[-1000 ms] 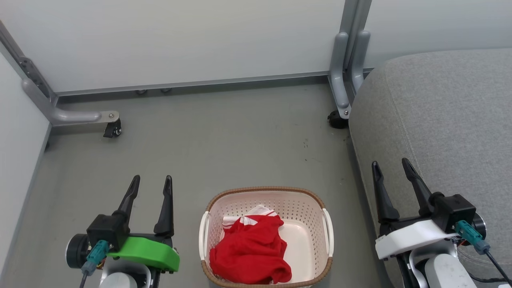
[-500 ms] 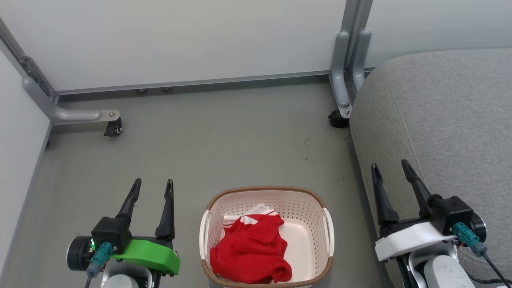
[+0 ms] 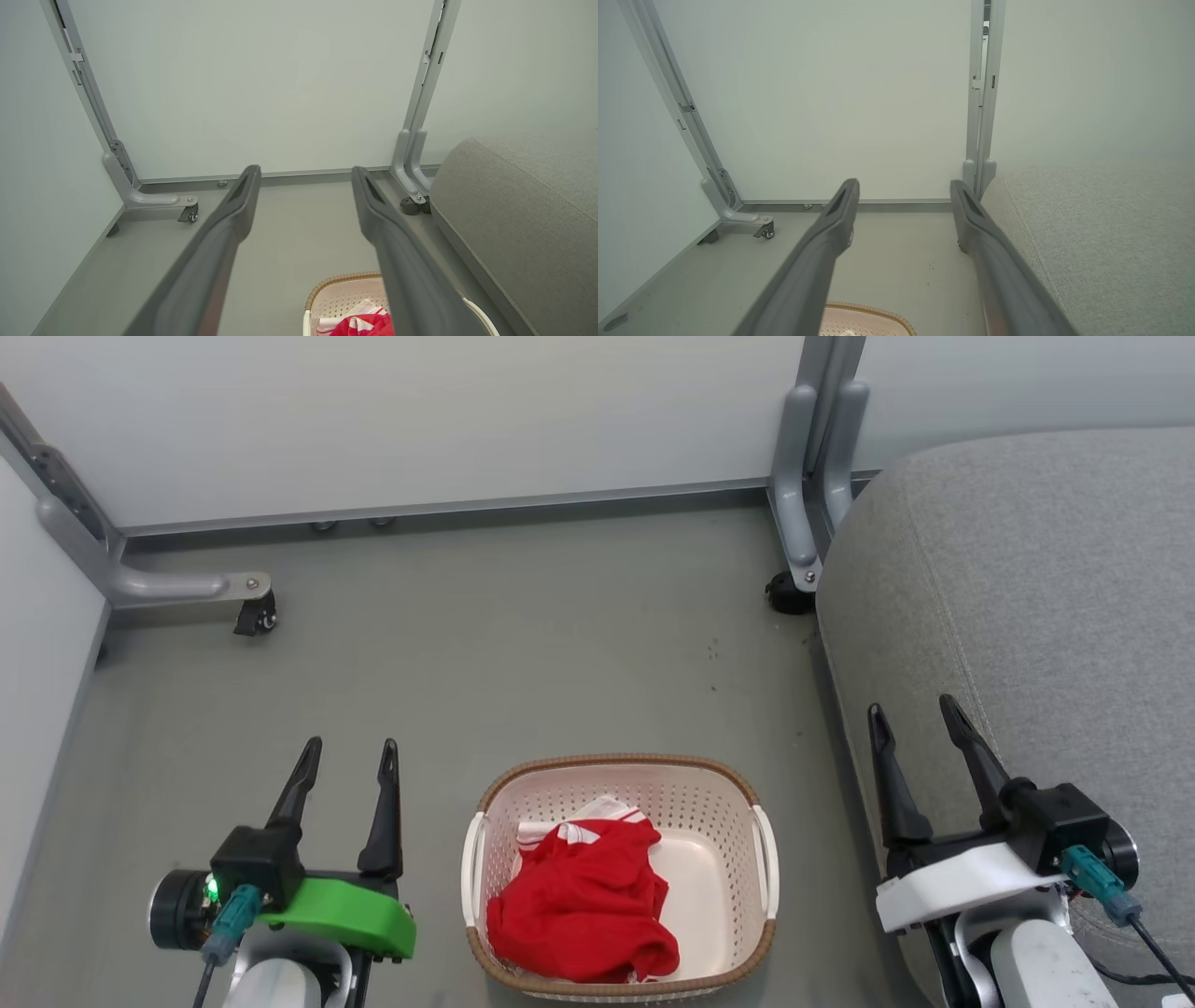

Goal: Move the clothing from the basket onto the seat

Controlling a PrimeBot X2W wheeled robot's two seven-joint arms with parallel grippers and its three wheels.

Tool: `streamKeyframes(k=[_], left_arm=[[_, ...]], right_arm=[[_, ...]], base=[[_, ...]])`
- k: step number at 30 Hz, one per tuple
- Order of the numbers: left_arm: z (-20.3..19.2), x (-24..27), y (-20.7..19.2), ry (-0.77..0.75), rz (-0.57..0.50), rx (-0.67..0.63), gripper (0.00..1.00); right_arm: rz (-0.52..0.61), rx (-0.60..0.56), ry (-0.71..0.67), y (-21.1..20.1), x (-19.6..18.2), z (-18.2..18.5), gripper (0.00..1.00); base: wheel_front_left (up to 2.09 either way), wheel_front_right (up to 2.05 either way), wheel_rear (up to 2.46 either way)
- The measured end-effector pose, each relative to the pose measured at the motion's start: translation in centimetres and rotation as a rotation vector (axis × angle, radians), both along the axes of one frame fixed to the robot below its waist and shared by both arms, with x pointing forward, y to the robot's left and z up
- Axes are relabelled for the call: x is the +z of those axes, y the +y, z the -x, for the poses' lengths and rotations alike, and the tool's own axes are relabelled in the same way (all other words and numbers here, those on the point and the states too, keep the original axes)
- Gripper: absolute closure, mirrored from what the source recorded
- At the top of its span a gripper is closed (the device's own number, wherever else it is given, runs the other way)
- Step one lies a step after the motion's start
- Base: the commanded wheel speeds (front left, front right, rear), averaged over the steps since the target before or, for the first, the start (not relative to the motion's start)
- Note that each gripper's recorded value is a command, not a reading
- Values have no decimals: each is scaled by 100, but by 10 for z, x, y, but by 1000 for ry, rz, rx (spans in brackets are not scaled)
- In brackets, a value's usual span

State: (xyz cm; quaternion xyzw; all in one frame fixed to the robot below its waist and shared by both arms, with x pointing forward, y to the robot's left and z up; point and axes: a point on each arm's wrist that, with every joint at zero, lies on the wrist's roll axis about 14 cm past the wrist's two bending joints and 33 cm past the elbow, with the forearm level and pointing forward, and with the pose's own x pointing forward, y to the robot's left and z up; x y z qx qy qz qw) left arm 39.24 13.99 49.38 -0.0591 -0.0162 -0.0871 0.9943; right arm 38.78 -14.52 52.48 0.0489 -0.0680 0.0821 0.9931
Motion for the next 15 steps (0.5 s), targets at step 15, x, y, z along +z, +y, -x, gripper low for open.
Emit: streamKeyframes(k=[15], left_arm=[[-58, -62, -75, 154, -79, -242, 0]], right_arm=[[7, 29, -37, 9, 1, -56, 0]], base=[[0, 0, 0]])
